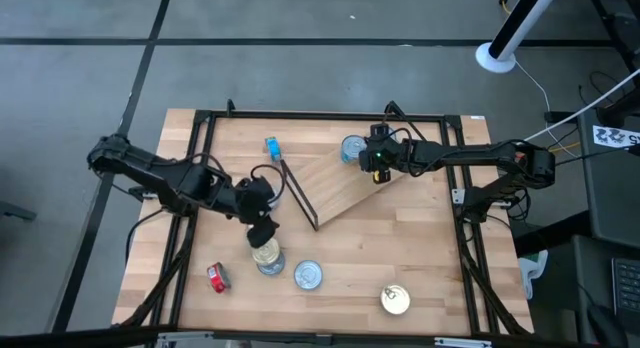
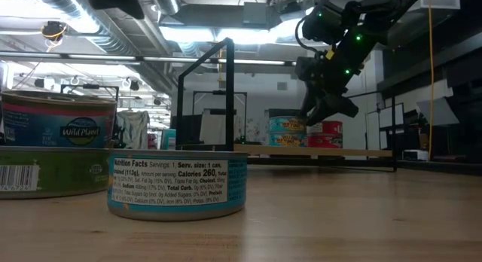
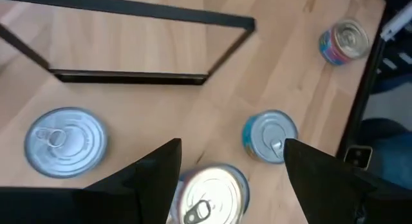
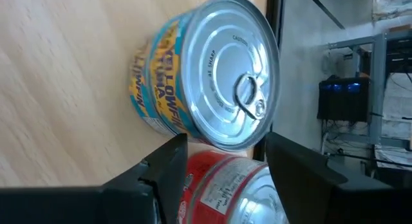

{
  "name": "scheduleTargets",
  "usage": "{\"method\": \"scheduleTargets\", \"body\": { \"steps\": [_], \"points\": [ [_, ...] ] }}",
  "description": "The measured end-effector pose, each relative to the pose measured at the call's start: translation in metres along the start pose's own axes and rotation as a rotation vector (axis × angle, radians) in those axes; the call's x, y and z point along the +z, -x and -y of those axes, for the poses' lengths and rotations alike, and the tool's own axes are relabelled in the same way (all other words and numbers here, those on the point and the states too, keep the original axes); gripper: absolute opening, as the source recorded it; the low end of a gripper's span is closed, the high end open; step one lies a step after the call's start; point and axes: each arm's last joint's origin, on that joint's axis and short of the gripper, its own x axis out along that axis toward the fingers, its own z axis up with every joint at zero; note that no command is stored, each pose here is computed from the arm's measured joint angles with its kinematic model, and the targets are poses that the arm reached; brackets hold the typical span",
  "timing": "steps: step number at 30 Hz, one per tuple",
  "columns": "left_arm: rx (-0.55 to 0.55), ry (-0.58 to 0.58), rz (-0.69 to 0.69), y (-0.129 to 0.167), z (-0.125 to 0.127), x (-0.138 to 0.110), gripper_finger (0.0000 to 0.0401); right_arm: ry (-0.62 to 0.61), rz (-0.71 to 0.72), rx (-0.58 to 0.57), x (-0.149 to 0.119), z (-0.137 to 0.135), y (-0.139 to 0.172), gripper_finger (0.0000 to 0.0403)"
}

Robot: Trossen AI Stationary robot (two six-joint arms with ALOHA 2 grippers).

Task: Stack canned seafood by type on shelf
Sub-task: Stack the light blue tuna can on top of the light blue tuna can on the shelf

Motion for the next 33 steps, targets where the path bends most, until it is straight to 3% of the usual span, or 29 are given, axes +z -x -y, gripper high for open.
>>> {"method": "scheduleTargets", "body": {
  "steps": [9, 21, 28, 33],
  "points": [
    [0.011, -0.096, -0.056, -0.022, 0.022, -0.017, 0.0266, 0.048, -0.006, -0.066, 0.017, -0.007, 0.013, 0.0209],
    [-0.136, -0.367, 0.026, -0.072, 0.07, -0.03, 0.0266, 0.056, 0.094, -0.07, 0.057, -0.011, 0.053, 0.0209],
    [-0.163, -0.582, 0.011, -0.107, 0.093, -0.057, 0.0266, 0.033, 0.107, 0.024, 0.073, -0.029, 0.089, 0.0209],
    [-0.188, -0.705, 0.011, -0.127, 0.107, -0.078, 0.0266, 0.0, 0.163, 0.205, 0.081, -0.05, 0.114, 0.0209]
  ]
}}
